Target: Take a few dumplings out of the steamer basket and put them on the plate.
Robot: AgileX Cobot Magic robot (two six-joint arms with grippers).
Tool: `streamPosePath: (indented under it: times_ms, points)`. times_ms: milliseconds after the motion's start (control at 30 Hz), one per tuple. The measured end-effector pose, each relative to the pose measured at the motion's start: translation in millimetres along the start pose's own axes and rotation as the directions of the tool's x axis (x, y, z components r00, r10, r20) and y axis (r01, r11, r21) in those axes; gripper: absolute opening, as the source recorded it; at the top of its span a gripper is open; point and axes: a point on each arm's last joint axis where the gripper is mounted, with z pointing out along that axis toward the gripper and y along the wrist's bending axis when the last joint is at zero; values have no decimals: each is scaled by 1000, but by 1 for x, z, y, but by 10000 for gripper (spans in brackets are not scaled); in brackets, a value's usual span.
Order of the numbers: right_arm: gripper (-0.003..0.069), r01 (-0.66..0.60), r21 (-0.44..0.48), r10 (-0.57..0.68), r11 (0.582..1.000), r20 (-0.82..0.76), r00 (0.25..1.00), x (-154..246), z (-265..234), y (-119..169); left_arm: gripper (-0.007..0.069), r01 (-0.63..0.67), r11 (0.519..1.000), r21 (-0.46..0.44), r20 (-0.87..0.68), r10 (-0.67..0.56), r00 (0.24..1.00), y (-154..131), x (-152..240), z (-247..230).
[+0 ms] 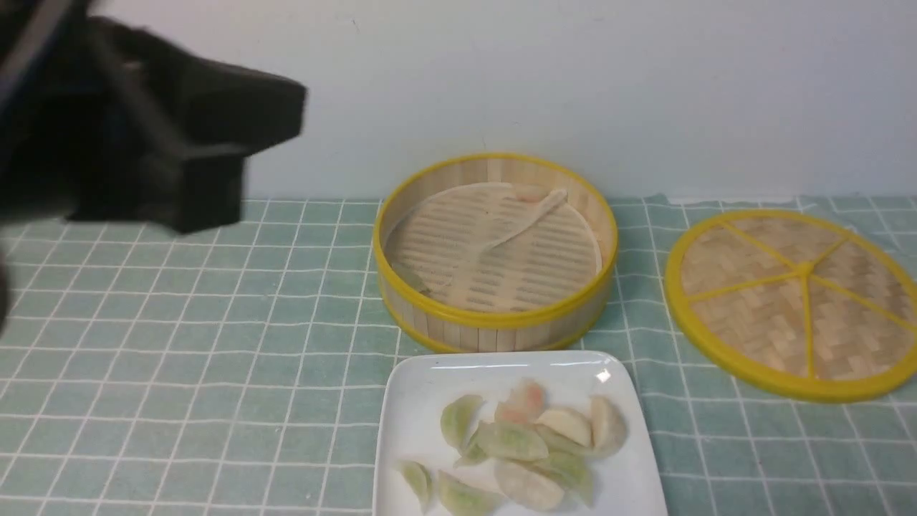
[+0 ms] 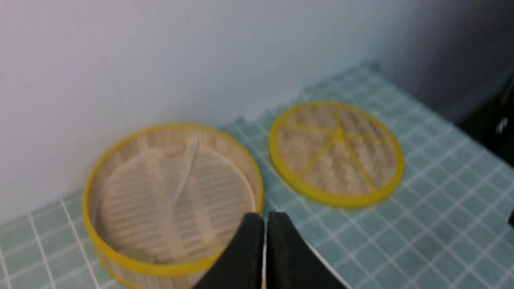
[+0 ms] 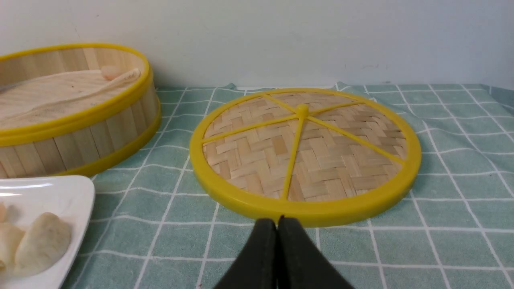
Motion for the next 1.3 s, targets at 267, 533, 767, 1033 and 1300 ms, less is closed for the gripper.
streamPosePath:
  times_ms: [267, 533, 767, 1033, 1300]
  points:
    - [-15, 0, 0, 0, 1000, 0, 1000, 0, 0, 0, -6, -11, 1000, -19, 368, 17, 930, 3, 54, -76]
    - [-15, 0, 0, 0, 1000, 0, 1000, 0, 0, 0, -6, -128, 988, -82, 481, 152, 864, 3, 85, -112]
    - [-15, 0, 0, 0, 1000, 0, 1000, 0, 0, 0, -6, -169, 980, -104, 458, 198, 867, 6, 105, -109]
    - [-15, 0, 0, 0, 1000, 0, 1000, 0, 0, 0, -6, -226, 964, -142, 324, 261, 909, 15, 145, -82]
    - [-15, 0, 0, 0, 1000, 0, 1000, 0, 0, 0, -6, -33, 923, -383, 245, 136, 960, 40, 217, -68]
